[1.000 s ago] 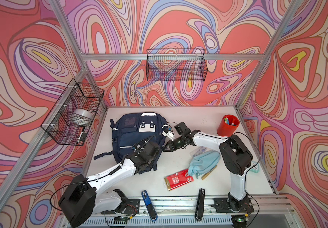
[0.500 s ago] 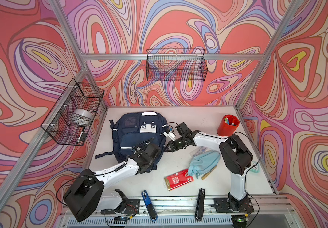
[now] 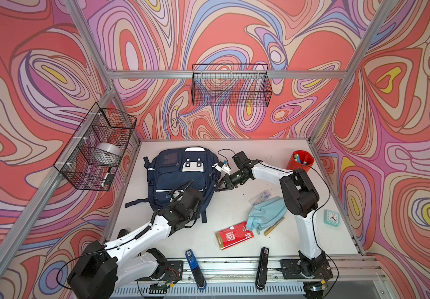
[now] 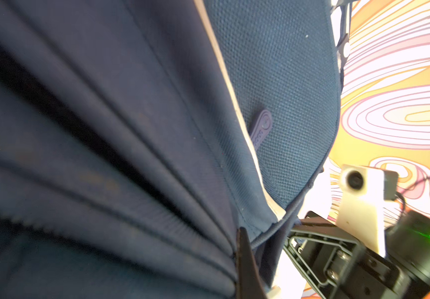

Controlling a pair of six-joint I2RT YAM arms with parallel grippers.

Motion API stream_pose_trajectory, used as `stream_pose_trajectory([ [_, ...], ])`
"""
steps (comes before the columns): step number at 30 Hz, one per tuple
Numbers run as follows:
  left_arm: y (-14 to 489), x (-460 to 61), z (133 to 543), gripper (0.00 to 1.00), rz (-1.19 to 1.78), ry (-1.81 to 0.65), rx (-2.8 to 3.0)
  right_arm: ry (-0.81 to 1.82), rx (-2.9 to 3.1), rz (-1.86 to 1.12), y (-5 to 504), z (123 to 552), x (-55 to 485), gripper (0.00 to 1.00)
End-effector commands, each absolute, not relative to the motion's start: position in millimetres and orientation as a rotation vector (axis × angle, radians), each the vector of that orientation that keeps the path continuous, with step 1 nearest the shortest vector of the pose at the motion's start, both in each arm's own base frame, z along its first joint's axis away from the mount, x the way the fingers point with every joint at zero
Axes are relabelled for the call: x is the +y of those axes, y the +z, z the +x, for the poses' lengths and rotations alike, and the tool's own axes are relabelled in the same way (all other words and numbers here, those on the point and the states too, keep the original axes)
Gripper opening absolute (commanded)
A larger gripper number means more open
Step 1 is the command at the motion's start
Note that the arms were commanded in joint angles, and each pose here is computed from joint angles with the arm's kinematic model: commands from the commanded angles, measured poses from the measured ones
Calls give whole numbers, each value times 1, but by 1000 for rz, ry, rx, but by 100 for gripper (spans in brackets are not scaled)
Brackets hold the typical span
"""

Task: Pack books, pencil case, and school supplies into a backpack
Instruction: Zip the student bag at the center of the table.

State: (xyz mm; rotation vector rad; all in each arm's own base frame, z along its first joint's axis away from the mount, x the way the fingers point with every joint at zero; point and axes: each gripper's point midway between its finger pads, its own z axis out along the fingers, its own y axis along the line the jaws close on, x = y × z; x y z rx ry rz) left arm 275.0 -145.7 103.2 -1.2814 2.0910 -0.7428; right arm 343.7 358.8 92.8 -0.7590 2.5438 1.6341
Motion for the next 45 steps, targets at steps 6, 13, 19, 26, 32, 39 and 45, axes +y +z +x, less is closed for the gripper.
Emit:
stream_pose_trajectory([
  [6,68,-145,264,0,-1233,-606,2252,1285,2524,-792,82,370,350,30],
  [13,65,-147,264,0,-1238,-617,2255,1117,2517,-781,79,377,340,35],
  [19,69,-144,266,0,-1234,-609,2237,1056,2503,-839,83,358,335,46],
  [26,77,-149,268,0,-1225,-637,2238,933,2507,-956,63,323,342,68],
  [32,85,-149,269,0,-1217,-649,2227,888,2466,-1004,42,328,361,64],
  [39,90,-147,269,0,-1212,-648,2221,878,2464,-983,30,332,361,55],
  [45,89,-150,269,0,-1215,-659,2227,947,2419,-1000,22,324,365,56],
])
